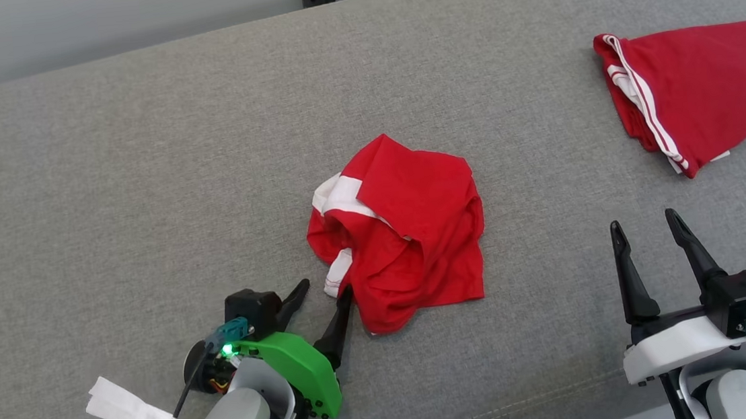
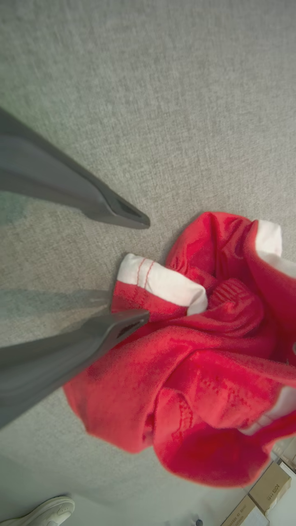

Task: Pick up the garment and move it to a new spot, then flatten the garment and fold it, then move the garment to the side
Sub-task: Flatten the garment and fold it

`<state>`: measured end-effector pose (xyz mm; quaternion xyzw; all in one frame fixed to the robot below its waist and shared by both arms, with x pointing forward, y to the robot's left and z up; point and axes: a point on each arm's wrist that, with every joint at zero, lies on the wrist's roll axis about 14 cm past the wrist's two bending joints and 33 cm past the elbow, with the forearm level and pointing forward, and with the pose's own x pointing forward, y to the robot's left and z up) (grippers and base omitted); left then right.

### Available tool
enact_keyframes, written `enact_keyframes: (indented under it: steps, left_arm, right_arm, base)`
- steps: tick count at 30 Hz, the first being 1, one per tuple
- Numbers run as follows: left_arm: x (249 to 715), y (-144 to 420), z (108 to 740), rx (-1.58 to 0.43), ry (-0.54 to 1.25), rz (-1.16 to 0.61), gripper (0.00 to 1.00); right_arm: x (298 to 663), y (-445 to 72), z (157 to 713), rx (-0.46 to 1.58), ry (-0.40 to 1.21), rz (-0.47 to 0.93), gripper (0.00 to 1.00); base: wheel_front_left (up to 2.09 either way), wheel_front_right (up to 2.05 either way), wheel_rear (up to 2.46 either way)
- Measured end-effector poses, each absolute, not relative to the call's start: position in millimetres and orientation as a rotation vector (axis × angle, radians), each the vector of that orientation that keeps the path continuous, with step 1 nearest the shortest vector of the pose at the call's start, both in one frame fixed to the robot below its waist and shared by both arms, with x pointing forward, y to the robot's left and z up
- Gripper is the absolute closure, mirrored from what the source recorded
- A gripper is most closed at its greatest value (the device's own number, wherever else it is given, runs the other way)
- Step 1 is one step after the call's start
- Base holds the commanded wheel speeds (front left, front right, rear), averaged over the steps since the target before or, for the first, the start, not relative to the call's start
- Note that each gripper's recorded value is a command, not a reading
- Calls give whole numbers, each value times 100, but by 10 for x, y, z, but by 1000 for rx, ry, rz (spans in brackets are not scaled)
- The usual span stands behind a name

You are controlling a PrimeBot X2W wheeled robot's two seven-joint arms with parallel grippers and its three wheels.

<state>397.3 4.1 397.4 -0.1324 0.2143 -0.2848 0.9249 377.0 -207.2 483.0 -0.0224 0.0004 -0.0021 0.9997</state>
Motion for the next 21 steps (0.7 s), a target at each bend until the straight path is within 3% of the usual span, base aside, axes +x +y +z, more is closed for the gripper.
enact_keyframes:
  steps: [9, 10, 11, 12, 16, 21]
  left_arm:
    - [4017, -84, 3815, -285, 486, -616, 0]
    - [3994, -118, 3822, -287, 489, -629, 19]
    - [3964, -156, 3833, -293, 491, -642, 64]
    - [3939, -185, 3841, -297, 492, -653, 100]
    - [3928, -186, 3894, -310, 479, -667, 100]
    - [4247, 53, 4176, -330, 368, -602, 100]
  right_arm:
    - [3741, -2213, 4776, -52, 21, -46, 0]
    - [3742, -2210, 4782, -52, 19, -46, 0]
    - [3740, -2208, 4788, -51, 17, -45, 0]
    - [3738, -2207, 4790, -51, 17, -45, 0]
    - [3736, -2206, 4805, -48, 12, -45, 0]
    - [3733, -2217, 4819, -40, 6, -50, 0]
  base:
    - [0, 0, 0]
    - [0, 0, 0]
    - [0, 0, 0]
    - [0, 0, 0]
    - [0, 0, 0]
    - [0, 0, 0]
